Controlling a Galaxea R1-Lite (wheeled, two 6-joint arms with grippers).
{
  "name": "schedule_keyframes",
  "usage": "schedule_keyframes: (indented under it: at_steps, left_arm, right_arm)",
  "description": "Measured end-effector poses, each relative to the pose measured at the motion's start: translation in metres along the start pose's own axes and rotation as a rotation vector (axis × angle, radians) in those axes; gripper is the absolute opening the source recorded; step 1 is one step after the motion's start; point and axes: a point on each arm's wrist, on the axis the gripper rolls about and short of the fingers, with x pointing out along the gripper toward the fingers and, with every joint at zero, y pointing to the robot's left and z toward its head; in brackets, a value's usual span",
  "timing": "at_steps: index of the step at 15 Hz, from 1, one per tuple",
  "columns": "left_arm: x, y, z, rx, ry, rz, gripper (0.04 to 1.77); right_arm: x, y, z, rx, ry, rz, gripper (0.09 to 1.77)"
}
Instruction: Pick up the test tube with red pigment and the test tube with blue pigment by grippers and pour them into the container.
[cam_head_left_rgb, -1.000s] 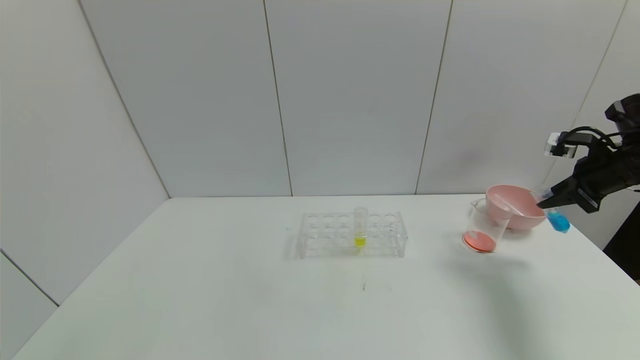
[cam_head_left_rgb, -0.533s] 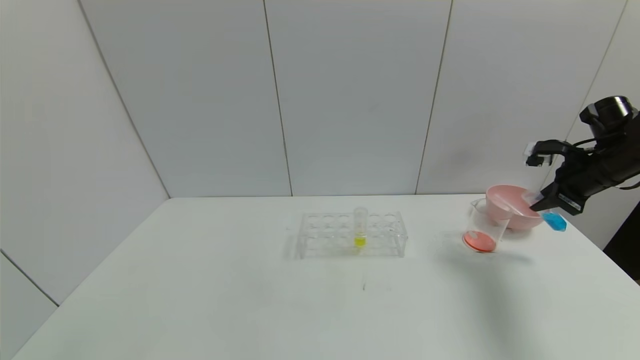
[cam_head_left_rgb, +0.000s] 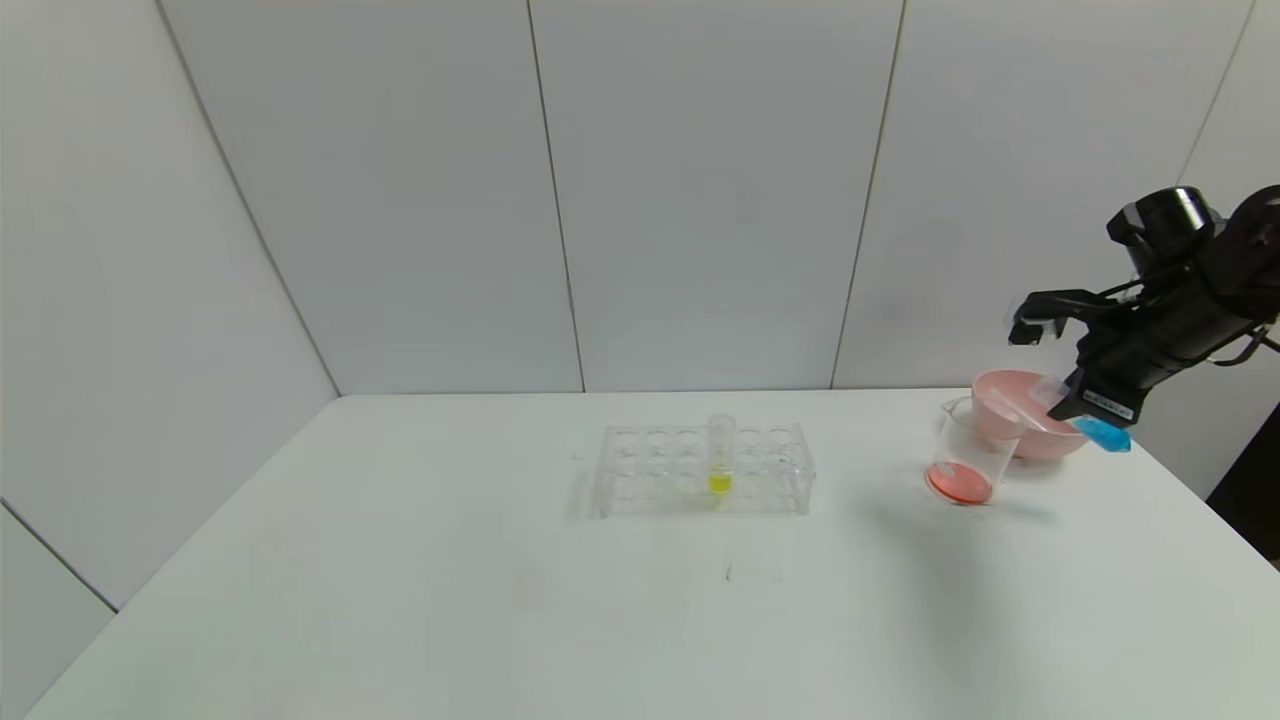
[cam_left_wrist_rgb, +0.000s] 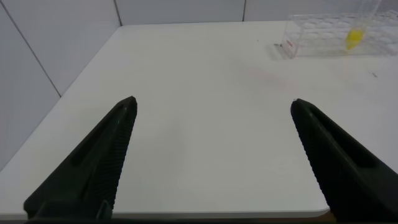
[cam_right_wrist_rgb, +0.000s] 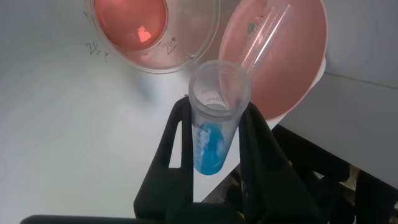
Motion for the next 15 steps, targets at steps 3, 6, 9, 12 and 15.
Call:
schedule_keyframes:
  at_steps: [3,6,9,12,15]
  left_arm:
    - [0.000,0.000,0.000,0.000,0.000,0.000,1.76]
    - [0.000,0.000,0.000,0.000,0.000,0.000,1.76]
    - [0.000,0.000,0.000,0.000,0.000,0.000,1.76]
    - [0.000,0.000,0.000,0.000,0.000,0.000,1.76]
    - [0.000,0.000,0.000,0.000,0.000,0.000,1.76]
  right_arm:
    - [0.002,0.003,0.007,-0.018,0.010,-0.016,0.49]
    - [0.005,0.007,0.013,-0.042,0.036,-0.026,0.49]
    - [0.005,0.012,0.018,-0.086,0.121,-0.074,0.49]
    - [0.005,0.016,0.025,-0.114,0.148,-0.095,0.49]
    - [0.006,0.021,0.030,-0.143,0.191,-0.119,0.49]
